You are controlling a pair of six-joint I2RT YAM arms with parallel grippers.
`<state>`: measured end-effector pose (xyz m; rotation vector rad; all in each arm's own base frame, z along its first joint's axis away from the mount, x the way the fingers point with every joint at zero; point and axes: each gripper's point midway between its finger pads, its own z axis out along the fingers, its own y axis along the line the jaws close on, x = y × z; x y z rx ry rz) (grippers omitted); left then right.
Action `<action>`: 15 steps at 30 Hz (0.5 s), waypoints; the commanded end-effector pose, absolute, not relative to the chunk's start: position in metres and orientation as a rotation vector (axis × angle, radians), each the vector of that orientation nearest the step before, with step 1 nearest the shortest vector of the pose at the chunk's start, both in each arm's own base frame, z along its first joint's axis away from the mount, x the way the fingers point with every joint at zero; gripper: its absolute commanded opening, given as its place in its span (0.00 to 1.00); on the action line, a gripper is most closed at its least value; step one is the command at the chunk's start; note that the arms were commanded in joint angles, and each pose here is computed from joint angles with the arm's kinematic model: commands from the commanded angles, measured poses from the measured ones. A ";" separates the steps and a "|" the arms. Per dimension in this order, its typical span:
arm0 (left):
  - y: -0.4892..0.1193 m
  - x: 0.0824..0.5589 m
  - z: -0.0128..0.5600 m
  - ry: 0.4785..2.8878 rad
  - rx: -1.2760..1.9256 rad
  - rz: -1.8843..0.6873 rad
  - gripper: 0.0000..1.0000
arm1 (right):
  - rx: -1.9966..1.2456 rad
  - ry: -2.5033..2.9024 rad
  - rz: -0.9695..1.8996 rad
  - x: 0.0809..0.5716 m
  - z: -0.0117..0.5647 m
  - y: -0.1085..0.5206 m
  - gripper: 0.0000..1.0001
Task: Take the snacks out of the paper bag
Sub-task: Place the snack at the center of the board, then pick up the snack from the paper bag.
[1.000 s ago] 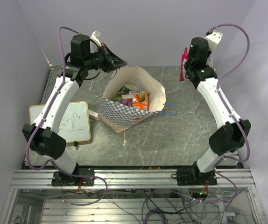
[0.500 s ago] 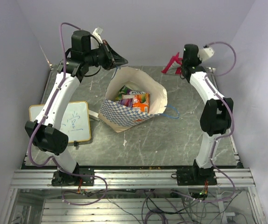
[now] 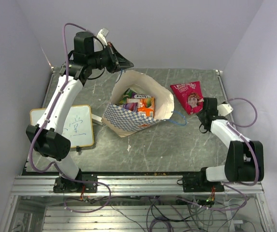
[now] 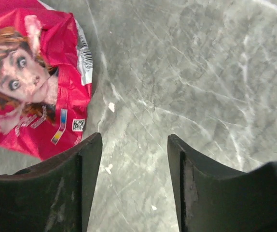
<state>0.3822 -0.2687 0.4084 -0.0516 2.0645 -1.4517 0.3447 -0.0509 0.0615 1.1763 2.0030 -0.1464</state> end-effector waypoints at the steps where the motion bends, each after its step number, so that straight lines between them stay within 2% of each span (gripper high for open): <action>1: -0.274 0.363 0.425 2.007 0.089 -1.460 0.07 | 1.084 2.041 -0.150 0.330 0.083 -0.053 0.61; 7: -0.288 0.342 0.412 2.068 0.155 -1.378 0.07 | 0.798 2.052 -0.029 0.369 0.150 -0.035 0.68; 15: -0.301 0.326 0.418 2.049 0.146 -1.397 0.07 | 0.577 2.041 0.386 0.452 0.196 0.026 0.71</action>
